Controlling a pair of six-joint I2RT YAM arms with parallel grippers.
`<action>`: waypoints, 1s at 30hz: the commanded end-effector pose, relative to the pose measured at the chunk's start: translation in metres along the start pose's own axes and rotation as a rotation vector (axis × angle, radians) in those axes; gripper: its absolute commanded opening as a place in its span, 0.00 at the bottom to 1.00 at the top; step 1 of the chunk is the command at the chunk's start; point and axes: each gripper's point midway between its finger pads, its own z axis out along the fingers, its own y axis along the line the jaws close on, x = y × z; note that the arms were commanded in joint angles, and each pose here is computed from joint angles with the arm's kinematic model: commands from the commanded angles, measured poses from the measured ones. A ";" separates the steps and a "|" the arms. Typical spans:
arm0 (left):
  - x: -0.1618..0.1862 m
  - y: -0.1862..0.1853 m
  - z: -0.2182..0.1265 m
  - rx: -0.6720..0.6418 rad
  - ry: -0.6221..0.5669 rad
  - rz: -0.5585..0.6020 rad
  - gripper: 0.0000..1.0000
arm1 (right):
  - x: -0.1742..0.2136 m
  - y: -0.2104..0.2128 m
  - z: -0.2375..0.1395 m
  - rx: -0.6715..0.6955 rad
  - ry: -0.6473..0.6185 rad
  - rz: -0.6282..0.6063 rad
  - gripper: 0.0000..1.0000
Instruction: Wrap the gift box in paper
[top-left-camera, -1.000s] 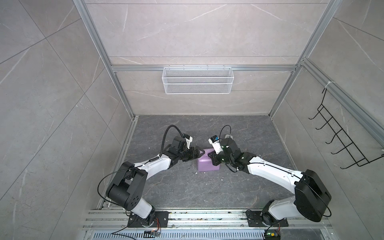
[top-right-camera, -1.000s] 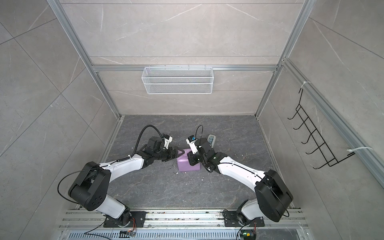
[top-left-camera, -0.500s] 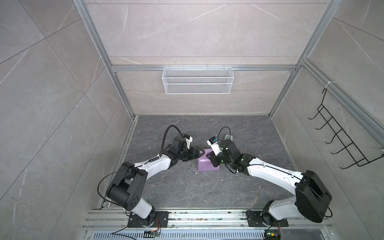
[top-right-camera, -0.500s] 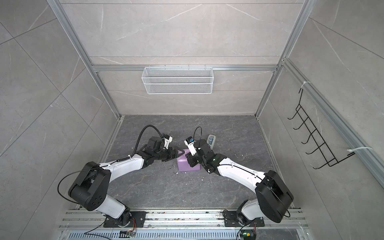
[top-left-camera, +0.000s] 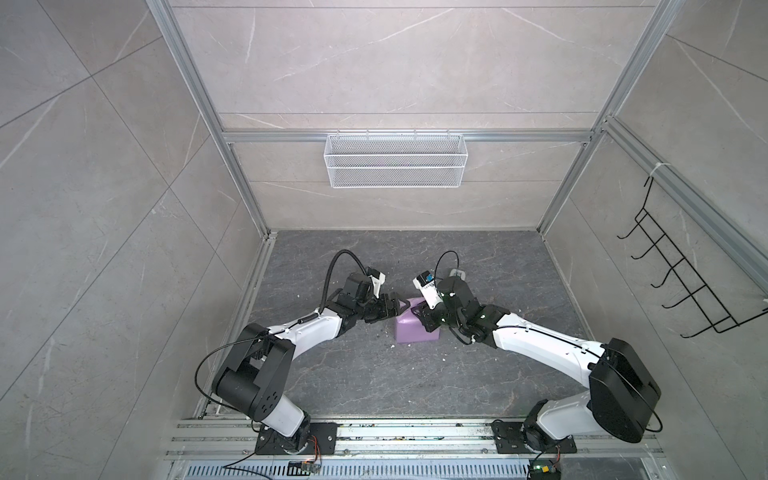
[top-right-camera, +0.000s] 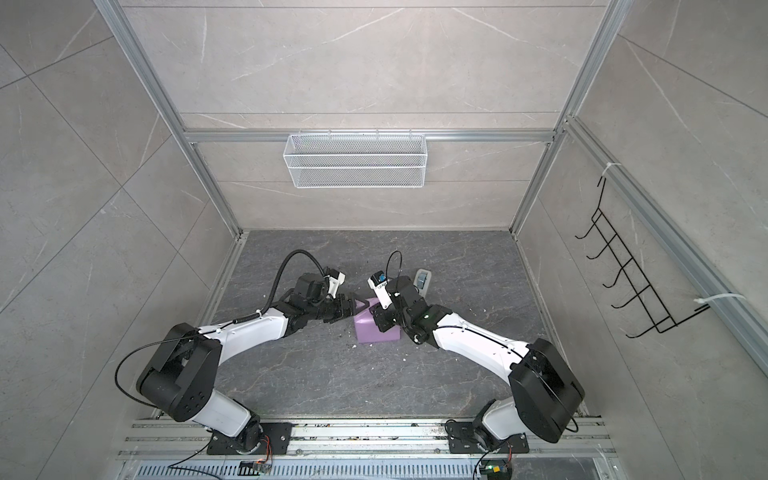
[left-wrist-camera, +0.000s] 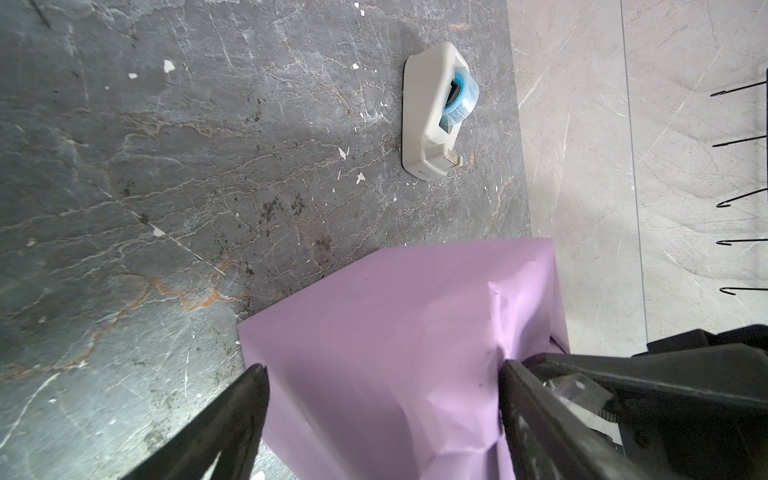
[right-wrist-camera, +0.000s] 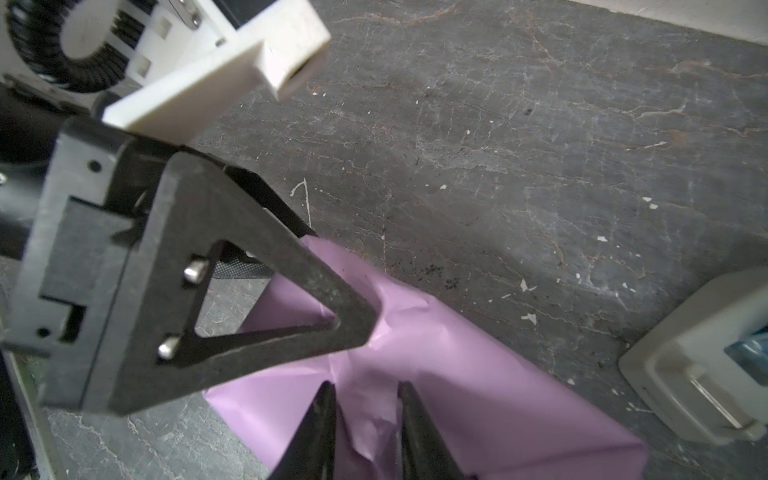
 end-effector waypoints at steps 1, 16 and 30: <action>0.032 0.026 0.004 -0.078 0.100 -0.023 0.87 | -0.001 -0.005 0.003 0.028 0.021 0.024 0.31; 0.032 0.026 0.004 -0.079 0.101 -0.023 0.87 | -0.021 -0.009 -0.005 0.048 -0.030 0.051 0.39; 0.031 0.025 0.005 -0.076 0.099 -0.024 0.87 | -0.034 -0.001 -0.045 -0.011 -0.084 0.122 0.41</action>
